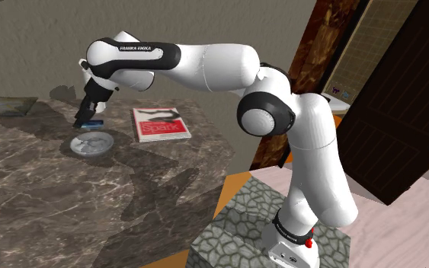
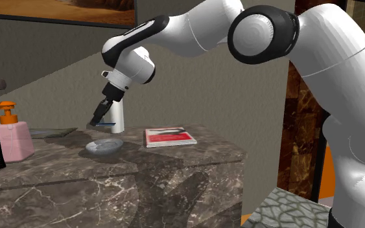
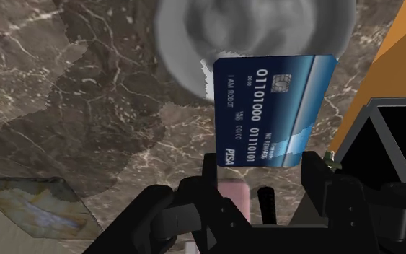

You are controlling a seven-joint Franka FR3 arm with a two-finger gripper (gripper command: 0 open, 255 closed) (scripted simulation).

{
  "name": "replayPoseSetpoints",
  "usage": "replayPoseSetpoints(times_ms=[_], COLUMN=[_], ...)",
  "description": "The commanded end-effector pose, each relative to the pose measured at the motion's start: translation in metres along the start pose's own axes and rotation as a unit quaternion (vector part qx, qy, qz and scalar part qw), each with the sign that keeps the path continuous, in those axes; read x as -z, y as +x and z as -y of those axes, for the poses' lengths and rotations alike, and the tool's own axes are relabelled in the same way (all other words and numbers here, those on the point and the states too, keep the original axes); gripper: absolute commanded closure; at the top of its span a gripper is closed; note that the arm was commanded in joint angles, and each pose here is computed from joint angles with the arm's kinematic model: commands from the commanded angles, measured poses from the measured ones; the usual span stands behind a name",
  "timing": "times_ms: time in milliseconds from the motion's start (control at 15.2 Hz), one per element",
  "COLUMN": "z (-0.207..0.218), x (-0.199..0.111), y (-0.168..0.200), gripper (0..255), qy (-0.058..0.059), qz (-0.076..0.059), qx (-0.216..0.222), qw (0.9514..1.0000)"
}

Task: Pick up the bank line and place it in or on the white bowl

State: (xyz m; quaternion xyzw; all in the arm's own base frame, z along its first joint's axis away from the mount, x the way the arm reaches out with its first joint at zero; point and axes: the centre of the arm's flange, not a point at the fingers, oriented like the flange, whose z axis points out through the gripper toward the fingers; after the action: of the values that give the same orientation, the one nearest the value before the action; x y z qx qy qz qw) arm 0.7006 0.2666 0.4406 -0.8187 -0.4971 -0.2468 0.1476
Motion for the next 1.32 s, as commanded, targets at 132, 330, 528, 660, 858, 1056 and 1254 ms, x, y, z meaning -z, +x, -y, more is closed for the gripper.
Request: replayPoseSetpoints(times_ms=[132,330,528,660,858,1056,1254], z=[-0.001,-0.001,-0.001,-0.001,-0.001,-0.001,0.000], x=[-0.018,-0.031,-0.044,-0.053,-0.060,-0.060,-0.060], y=[-0.012,-0.020,-0.029,-0.035,-0.040,-0.040,-0.040], gripper=[255,255,255,255,255,255,255], qy=[0.000,0.000,0.000,0.000,0.000,0.000,0.000], qz=[0.000,0.000,0.000,0.000,0.000,0.000,0.000], qx=[0.000,0.000,0.000,0.000,0.000,0.000,0.000], qw=[1.0000,1.0000,1.0000,1.0000,1.0000,1.0000,1.0000])
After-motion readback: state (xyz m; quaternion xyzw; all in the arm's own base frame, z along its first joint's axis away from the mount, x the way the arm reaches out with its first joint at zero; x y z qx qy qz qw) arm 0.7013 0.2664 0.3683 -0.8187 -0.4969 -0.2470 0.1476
